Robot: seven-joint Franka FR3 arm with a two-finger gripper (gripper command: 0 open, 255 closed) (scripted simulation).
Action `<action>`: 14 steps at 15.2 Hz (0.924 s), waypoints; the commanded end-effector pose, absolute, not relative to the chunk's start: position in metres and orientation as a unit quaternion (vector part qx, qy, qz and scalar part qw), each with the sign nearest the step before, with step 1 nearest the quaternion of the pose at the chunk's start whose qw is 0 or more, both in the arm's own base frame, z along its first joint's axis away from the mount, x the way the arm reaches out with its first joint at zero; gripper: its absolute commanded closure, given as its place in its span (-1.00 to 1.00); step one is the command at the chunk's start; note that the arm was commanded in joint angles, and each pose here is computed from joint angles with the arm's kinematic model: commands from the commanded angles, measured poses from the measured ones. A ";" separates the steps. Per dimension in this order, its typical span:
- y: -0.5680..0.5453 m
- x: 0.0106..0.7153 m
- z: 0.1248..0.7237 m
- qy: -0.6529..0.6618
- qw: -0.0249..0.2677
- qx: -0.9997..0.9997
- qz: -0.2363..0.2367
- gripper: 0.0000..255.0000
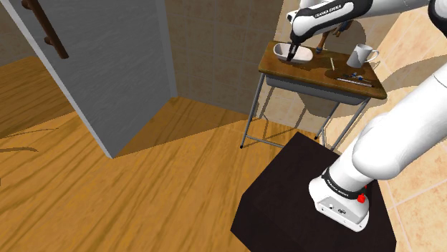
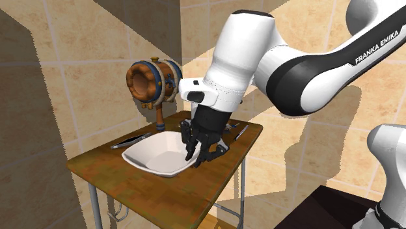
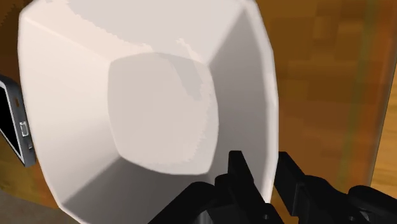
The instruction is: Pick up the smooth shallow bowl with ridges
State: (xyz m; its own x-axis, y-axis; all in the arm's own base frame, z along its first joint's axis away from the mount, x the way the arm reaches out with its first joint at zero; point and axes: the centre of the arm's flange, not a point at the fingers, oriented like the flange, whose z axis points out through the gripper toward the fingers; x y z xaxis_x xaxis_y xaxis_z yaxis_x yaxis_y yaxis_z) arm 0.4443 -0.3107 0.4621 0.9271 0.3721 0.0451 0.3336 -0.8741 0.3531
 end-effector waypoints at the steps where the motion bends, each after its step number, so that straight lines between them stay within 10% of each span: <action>1: -0.311 0.444 0.470 0.182 0.172 0.967 0.055 1.00; 14: -0.311 0.444 0.538 0.182 0.172 0.967 0.055 1.00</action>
